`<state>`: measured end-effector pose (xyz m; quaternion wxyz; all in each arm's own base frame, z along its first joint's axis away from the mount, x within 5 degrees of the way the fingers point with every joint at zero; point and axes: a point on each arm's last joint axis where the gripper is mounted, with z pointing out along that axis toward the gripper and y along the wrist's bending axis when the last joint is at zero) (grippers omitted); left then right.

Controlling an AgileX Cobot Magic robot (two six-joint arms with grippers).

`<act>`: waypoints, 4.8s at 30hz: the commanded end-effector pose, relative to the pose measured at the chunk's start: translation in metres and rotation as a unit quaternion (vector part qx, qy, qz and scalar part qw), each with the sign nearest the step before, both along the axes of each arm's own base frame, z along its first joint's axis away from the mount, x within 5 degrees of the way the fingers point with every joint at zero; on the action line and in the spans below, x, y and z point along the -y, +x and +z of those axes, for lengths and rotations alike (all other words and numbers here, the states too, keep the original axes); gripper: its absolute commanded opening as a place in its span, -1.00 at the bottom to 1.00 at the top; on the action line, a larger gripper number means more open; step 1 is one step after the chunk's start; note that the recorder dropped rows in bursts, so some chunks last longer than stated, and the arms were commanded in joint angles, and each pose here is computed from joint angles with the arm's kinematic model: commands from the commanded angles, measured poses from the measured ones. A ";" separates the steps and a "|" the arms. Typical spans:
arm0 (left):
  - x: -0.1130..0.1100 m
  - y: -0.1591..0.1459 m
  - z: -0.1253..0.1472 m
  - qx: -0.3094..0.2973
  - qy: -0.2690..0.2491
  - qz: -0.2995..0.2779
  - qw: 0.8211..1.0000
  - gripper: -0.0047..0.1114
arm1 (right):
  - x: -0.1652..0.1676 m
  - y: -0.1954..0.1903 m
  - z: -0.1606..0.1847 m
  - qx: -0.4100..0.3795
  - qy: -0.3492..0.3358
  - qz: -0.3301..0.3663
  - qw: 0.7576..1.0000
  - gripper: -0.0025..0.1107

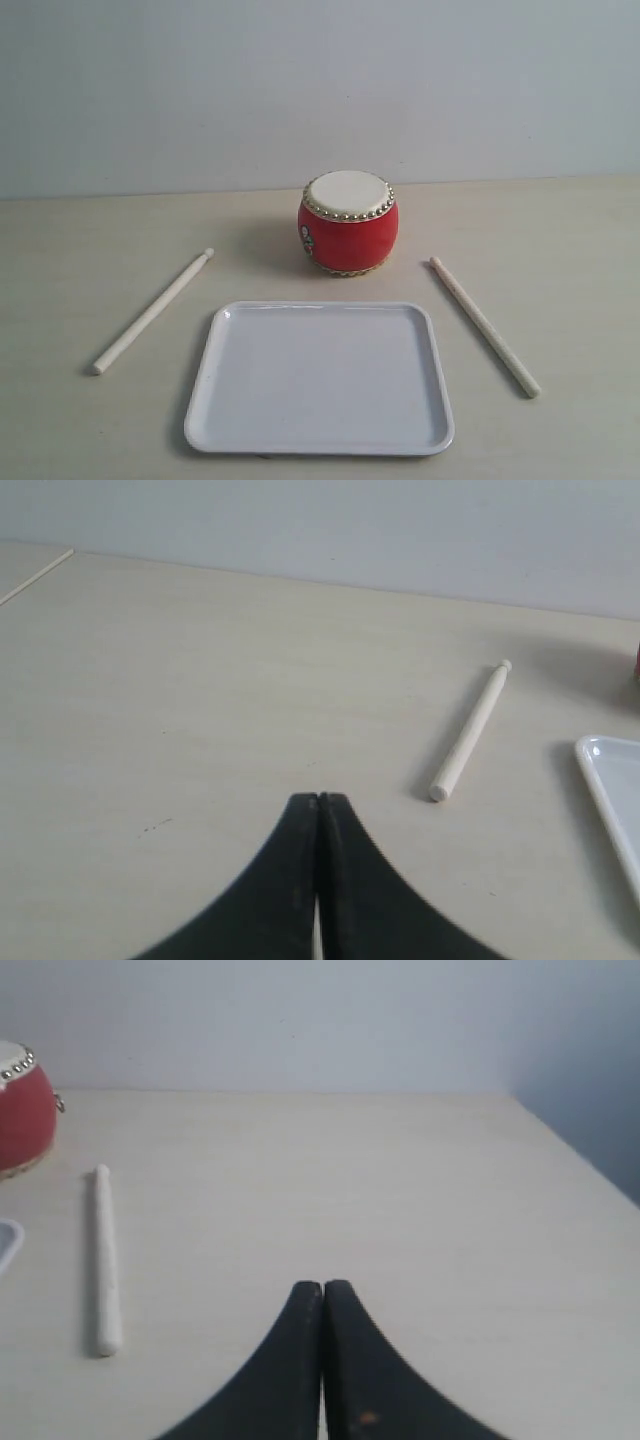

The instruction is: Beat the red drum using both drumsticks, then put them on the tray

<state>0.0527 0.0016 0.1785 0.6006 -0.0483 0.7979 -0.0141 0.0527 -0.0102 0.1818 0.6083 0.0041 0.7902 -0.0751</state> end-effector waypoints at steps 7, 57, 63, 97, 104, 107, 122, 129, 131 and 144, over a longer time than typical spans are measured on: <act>0.000 0.000 0.002 0.005 -0.004 0.001 1.000 -0.92 | 0.010 -0.001 0.002 -0.018 -0.144 -0.019 0.989 -0.96; 0.000 0.000 0.002 0.005 -0.004 0.001 1.000 -0.92 | -0.011 -0.001 0.053 0.289 0.373 0.068 0.879 -0.96; 0.000 0.000 0.002 0.005 -0.004 0.001 1.000 -0.92 | -0.007 -0.003 0.058 0.306 0.557 0.068 0.770 -0.96; 0.000 0.000 0.002 0.005 -0.004 0.001 1.000 -0.92 | -0.049 0.245 0.144 -0.493 0.062 0.123 0.859 -0.96; 0.000 0.000 0.002 0.005 -0.004 0.001 1.000 -0.92 | -0.069 0.245 0.102 -0.535 0.075 0.169 0.825 -0.96; 0.000 0.000 0.002 0.005 -0.004 0.001 1.000 -0.92 | -0.080 0.251 0.076 -0.569 0.030 0.197 0.798 -0.90; 0.000 0.000 0.002 0.005 -0.004 0.001 1.000 -0.92 | -0.119 0.289 0.016 -0.518 -0.073 0.217 0.824 -0.27; 0.000 0.000 0.002 0.005 -0.004 0.001 1.000 -0.92 | -0.117 0.293 -0.009 -0.553 -0.062 0.183 0.811 -0.24; 0.000 0.000 0.002 0.005 -0.004 0.001 1.000 -0.92 | -0.116 0.294 -0.018 -0.566 -0.064 0.175 0.803 -0.17; 0.000 0.000 0.002 0.005 -0.004 0.001 1.000 -0.92 | -0.111 0.299 -0.050 -0.595 -0.083 0.139 0.787 -0.07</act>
